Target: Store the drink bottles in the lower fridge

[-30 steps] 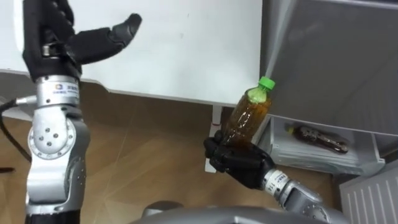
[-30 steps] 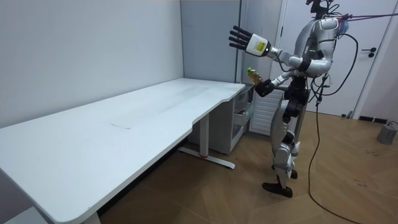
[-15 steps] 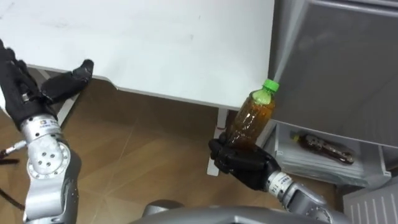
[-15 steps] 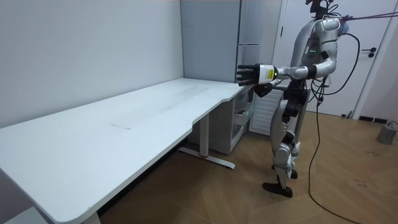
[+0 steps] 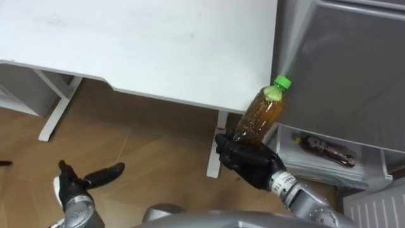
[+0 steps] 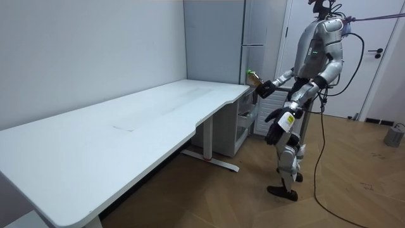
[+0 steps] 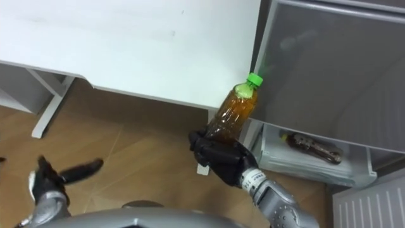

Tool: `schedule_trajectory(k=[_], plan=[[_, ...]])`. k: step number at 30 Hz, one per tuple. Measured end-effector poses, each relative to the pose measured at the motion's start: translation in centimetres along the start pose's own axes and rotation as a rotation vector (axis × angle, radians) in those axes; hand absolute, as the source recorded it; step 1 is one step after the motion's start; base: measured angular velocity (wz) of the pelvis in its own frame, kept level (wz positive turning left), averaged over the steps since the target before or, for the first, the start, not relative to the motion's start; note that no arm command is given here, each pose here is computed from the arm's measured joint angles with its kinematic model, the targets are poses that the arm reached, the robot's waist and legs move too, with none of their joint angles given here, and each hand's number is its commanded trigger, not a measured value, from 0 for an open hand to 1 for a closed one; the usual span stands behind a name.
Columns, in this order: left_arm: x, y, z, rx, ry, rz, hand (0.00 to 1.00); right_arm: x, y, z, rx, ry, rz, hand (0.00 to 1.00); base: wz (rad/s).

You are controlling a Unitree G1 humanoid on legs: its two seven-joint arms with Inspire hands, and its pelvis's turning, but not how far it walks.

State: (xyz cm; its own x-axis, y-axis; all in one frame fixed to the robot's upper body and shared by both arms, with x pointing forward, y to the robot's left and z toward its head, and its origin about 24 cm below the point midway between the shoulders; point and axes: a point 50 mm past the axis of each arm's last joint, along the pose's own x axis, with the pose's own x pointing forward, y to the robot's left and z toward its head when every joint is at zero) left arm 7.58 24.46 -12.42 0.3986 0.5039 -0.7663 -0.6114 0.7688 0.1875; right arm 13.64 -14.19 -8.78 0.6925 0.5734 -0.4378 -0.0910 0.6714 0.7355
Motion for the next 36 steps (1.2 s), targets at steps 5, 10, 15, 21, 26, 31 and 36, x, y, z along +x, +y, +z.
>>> schedule_trajectory(k=[5, 10, 15, 21, 26, 31, 36], plan=[[0.0, 1.6, -3.7, 0.068, 0.167, 0.019, 0.0, 0.1, 0.1, -0.1, 0.019, 0.0, 0.003, 1.0, 0.04], [-0.5, 2.8, -6.4, 0.108, 0.288, 0.005, 0.0, 0.1, 0.1, -0.2, 0.067, 0.002, 0.006, 1.0, -0.01], [-1.2, 4.5, -9.1, 0.229, 0.424, 0.005, 0.0, 0.1, 0.1, -0.3, 0.074, 0.013, 0.005, 1.0, 0.0], [-2.0, 5.2, -10.8, 0.287, 0.543, -0.028, 0.0, -0.1, -0.3, -0.3, 0.077, 0.023, -0.011, 1.0, 0.0], [-2.2, 5.2, -11.2, 0.296, 0.58, -0.049, 0.0, -0.4, -0.7, -0.3, 0.097, 0.03, -0.038, 1.0, 0.0], [-2.4, 5.1, -11.5, 0.288, 0.615, -0.076, 0.0, -0.6, -1.2, -0.2, 0.126, 0.022, -0.081, 1.0, 0.0], [-2.5, 5.1, -11.6, 0.286, 0.627, -0.092, 0.0, -1.0, -1.9, -0.1, 0.135, 0.017, -0.136, 1.0, 0.0]])
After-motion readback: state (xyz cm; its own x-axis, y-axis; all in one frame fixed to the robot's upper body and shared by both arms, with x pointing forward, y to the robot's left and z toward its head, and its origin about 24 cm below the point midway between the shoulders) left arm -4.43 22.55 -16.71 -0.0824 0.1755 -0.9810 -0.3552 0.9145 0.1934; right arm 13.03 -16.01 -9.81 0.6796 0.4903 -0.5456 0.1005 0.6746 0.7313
